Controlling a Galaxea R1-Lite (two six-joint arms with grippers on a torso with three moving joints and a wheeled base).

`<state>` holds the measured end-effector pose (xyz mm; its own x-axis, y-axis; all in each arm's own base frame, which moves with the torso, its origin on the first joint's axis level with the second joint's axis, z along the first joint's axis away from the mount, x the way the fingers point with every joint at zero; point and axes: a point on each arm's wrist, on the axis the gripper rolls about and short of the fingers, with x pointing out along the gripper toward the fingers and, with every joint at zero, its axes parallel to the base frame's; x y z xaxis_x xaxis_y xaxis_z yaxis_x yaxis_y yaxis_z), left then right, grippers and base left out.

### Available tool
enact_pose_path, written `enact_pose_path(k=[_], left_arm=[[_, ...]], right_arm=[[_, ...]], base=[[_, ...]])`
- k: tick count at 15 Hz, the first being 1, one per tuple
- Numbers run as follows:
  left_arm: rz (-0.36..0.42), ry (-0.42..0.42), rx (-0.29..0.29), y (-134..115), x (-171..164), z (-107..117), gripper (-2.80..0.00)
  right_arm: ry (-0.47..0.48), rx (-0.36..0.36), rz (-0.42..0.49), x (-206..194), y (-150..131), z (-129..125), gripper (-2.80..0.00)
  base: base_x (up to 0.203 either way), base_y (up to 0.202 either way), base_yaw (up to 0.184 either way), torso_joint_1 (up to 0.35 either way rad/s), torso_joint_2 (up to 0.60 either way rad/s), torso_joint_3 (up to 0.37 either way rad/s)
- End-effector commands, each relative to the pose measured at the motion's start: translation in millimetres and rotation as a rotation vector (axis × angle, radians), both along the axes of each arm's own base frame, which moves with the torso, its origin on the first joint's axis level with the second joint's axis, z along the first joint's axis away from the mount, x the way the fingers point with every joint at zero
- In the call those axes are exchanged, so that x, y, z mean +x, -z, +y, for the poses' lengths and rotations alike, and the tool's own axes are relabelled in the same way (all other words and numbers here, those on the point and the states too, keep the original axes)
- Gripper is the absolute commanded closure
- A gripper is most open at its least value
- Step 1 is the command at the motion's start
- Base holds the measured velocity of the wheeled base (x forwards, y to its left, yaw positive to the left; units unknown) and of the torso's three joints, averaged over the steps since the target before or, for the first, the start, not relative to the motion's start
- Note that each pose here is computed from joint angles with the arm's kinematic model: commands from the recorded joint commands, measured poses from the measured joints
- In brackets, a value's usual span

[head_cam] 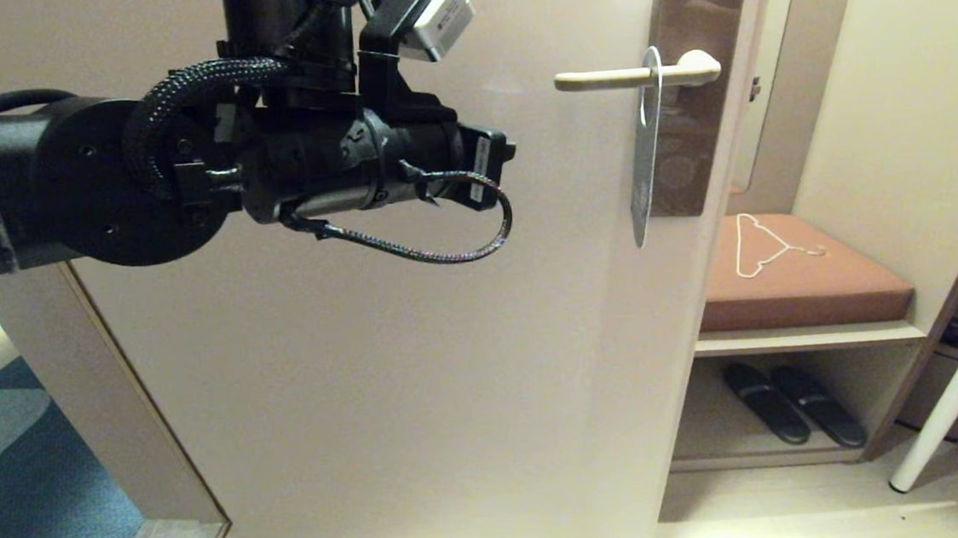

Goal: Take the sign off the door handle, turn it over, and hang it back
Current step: Hang the sign back with the other side facing out

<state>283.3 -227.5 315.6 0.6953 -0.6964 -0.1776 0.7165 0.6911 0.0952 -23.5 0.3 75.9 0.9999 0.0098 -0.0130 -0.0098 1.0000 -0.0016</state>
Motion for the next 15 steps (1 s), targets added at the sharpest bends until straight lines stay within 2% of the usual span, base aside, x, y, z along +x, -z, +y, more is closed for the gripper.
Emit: enact_pose_path(k=[1, 6, 9, 12, 15], left_arm=[[-0.005, -0.027, -0.004, -6, -10, 19, 0.00], [0.022, -0.165, 0.016, 1, -28, 83, 0.00], [0.008, -0.279, 0.005, 21, -34, 122, 0.00], [-0.048, -0.425, -0.025, 49, -46, 165, 0.00], [-0.178, -0.549, -0.079, 69, -60, 198, 0.00]], right_arm=[[-0.001, 0.000, -0.001, 0, 0, 0, 0.00], [-0.004, -0.009, -0.001, 0, 0, 0, 0.00], [-0.004, -0.007, -0.001, 0, 0, 0, 0.00], [-0.003, -0.009, -0.001, 0, 0, 0, 0.00], [-0.004, -0.009, -0.001, 0, 0, 0, 0.00]], base=[[0.000, 0.000, 0.000, 0.000, 0.00, 0.000], [0.000, 0.000, 0.000, 0.000, 0.00, 0.000], [0.000, 0.000, 0.000, 0.000, 0.00, 0.000], [0.000, 0.000, 0.000, 0.000, 0.00, 0.000], [0.000, 0.000, 0.000, 0.000, 0.00, 0.000]])
